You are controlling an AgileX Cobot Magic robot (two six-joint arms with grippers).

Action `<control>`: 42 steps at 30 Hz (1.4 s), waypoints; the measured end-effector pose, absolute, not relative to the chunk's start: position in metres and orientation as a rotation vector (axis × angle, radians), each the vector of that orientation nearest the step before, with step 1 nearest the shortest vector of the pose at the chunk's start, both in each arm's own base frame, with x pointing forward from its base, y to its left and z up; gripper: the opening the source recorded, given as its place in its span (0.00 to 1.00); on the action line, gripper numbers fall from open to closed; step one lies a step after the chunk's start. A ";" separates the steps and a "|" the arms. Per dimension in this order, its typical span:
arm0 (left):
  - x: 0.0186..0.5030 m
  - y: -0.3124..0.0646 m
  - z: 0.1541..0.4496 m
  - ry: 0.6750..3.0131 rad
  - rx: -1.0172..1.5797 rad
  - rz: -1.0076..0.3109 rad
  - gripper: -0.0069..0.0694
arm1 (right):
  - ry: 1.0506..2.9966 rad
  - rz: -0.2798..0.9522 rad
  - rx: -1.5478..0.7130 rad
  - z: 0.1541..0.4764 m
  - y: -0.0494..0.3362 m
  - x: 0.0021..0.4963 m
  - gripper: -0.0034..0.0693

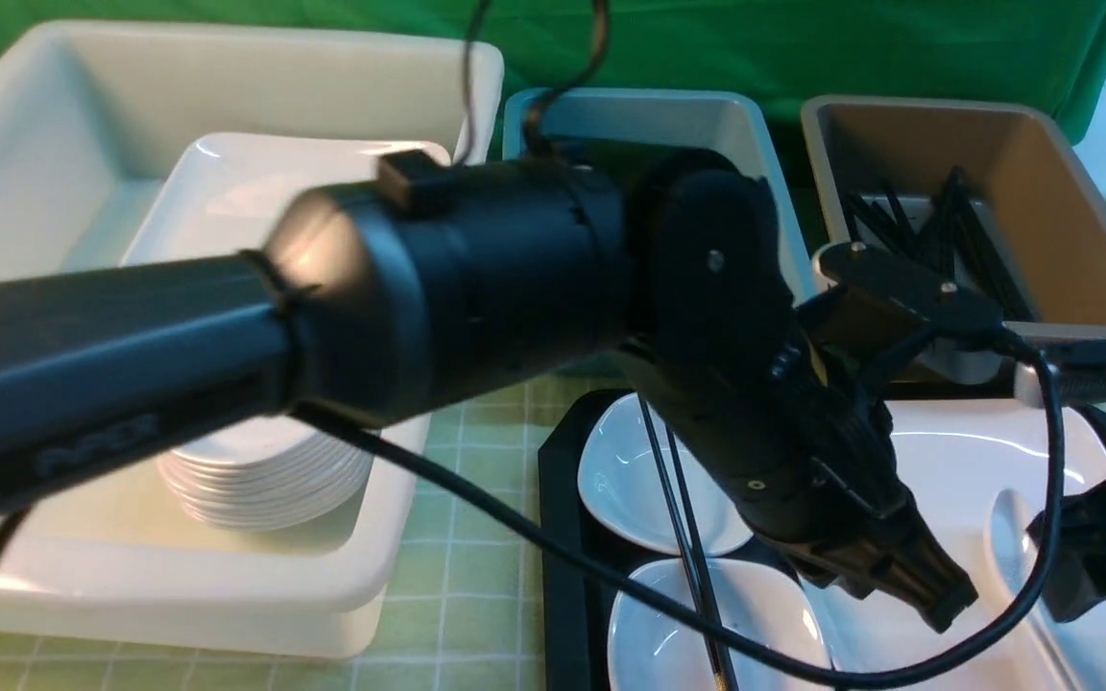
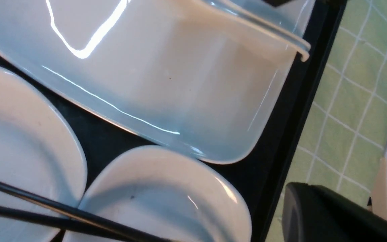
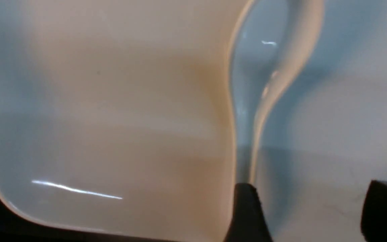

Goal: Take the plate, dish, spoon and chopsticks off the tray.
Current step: Use the right arm to grab a soup spoon from the plate, then use the right arm to put the soup spoon into the small storage box in the middle

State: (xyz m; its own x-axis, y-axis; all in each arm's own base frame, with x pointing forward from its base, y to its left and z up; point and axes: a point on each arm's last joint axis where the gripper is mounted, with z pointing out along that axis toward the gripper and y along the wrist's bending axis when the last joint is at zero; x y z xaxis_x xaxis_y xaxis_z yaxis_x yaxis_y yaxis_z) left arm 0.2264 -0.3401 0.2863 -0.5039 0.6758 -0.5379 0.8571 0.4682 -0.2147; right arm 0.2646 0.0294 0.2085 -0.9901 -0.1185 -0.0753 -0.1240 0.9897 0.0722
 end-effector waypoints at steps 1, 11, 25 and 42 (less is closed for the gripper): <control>0.228 -0.343 0.284 2.344 1.289 -0.658 0.06 | 3.076 0.127 -0.197 0.203 0.031 0.266 0.66; 0.238 -0.348 0.287 2.308 1.246 -0.634 0.06 | 3.200 0.144 -0.228 0.163 0.034 0.279 0.62; 0.294 -0.238 0.360 2.317 0.801 -0.505 0.06 | 2.812 0.393 -0.330 0.273 0.062 0.313 0.20; 0.306 -0.156 0.383 2.463 0.516 -0.461 0.06 | 2.503 0.563 -0.497 0.312 0.179 0.464 0.59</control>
State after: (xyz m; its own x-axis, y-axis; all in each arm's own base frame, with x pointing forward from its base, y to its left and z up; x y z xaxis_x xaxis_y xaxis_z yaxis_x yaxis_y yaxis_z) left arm 0.3063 -0.1559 0.3827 -0.7603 0.2567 -0.5968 0.4553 0.8658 -0.2075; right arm 0.4644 0.1795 0.3117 -0.7961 -0.2308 -0.5594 -0.4482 0.8459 0.2889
